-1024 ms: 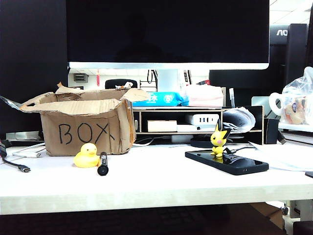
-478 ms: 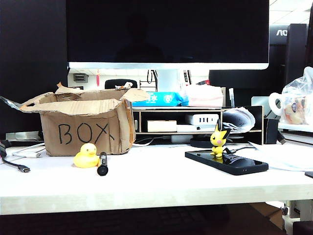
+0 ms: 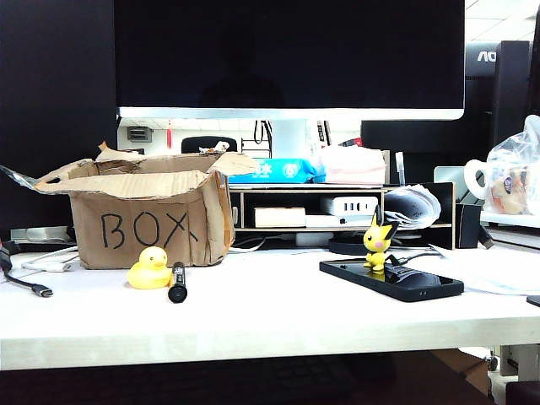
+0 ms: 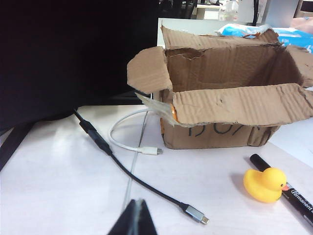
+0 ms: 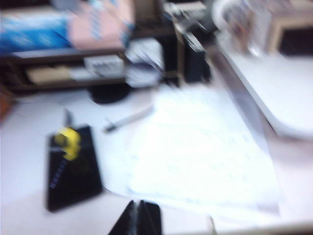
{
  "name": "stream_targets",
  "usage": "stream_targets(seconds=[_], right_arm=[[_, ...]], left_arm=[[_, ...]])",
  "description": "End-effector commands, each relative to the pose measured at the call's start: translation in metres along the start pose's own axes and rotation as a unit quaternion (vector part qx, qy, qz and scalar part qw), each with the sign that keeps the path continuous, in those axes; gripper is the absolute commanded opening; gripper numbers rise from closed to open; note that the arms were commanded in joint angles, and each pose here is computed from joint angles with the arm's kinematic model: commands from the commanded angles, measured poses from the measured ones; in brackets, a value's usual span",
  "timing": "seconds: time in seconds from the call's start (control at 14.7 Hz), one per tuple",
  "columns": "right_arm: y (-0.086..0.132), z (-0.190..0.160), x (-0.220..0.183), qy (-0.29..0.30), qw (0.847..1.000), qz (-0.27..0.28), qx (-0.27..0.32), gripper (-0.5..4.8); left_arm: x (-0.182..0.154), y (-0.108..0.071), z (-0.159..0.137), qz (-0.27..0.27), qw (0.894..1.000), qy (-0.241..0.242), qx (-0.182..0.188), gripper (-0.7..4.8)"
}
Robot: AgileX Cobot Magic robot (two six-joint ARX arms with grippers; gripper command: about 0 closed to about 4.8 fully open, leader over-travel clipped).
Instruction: Put the doll that is least similar in color compared to the others into the paper box.
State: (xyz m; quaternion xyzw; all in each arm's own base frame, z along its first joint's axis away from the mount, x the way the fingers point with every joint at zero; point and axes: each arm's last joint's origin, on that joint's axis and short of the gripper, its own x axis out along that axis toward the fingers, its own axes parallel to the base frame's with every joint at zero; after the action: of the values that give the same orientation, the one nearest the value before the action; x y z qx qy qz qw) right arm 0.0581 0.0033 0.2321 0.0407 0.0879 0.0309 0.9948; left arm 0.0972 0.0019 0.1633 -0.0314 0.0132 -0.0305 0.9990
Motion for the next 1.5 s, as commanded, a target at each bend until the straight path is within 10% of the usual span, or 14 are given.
stream_targets(seconds=[0.07, 0.55, 1.5], right_arm=[[-0.003, -0.023, 0.014, 0.036, 0.999, -0.01, 0.004, -0.05], [-0.008, -0.076, 0.037, 0.123, 0.992, -0.017, 0.006, -0.05], [-0.009, -0.078, 0.042, 0.1, 0.995, -0.015, 0.005, -0.05]], left_arm=[[0.0, 0.0, 0.001, -0.001, 1.0, -0.005, 0.001, -0.05], [0.0, 0.0, 0.001, -0.001, 1.0, -0.005, 0.001, -0.05], [0.0, 0.0, 0.001, -0.001, 1.0, -0.005, 0.001, -0.05]])
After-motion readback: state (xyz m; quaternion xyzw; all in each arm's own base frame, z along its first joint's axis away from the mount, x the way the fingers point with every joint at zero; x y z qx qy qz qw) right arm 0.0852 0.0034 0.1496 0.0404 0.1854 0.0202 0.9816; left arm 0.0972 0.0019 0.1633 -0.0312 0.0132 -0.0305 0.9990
